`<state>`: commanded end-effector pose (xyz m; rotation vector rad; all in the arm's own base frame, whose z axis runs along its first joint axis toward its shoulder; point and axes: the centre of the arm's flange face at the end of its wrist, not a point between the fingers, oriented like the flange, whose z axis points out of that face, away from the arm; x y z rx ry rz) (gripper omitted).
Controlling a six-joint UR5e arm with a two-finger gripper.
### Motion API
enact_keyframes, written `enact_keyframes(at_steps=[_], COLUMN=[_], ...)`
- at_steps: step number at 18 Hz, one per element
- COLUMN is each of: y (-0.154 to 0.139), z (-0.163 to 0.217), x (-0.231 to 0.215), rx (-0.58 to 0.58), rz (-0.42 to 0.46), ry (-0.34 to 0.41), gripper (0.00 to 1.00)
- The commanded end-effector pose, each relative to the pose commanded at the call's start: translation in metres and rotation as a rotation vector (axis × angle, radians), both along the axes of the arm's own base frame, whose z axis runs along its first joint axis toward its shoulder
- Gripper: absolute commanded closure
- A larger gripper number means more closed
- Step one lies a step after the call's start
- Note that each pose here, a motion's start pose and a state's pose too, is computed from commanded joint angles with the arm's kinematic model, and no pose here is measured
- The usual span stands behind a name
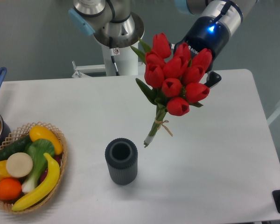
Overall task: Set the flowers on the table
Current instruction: 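Swing the held red tulip bouquet upright, blooms hanging below the gripper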
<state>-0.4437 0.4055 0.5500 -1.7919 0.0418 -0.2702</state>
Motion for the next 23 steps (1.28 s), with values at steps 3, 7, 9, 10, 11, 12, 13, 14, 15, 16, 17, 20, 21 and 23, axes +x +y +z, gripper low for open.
enact_keyframes(at_steps=[3, 7, 9, 10, 11, 12, 13, 14, 15, 16, 17, 20, 21, 23], y=[-0.007, -0.007, -0.008, -0.007, -0.006, -0.006, -0.005, -0.005, -0.006, -0.007, -0.008, -0.008, -0.009, -0.013], z=[-0.003, -0.001, 0.001, 0.0, 0.001, 0.002, 0.003, 0.003, 0.001, -0.001, -0.002, -0.005, -0.01, -0.018], x=[-0.005, -0.004, -0.005, -0.004, -0.004, -0.004, -0.003, -0.005, -0.007, -0.009, -0.011, -0.014, -0.016, -0.021], rx=[-0.002, -0.003, -0.005, -0.009, -0.012, -0.014, -0.015, -0.024, -0.045, -0.071, -0.09, -0.146, -0.178, -0.236], rz=[0.015, 0.016, 0.02, 0.021, 0.022, 0.023, 0.022, 0.03, 0.045, 0.064, 0.079, 0.117, 0.136, 0.175], ry=[-0.011, -0.012, -0.006, -0.005, -0.002, 0.002, 0.007, 0.014, 0.023, 0.035, 0.044, 0.075, 0.083, 0.094], gripper=[0.52, 0.52, 0.52, 0.52, 0.52, 0.52, 0.52, 0.52, 0.52, 0.52, 0.52, 0.52, 0.52, 0.52])
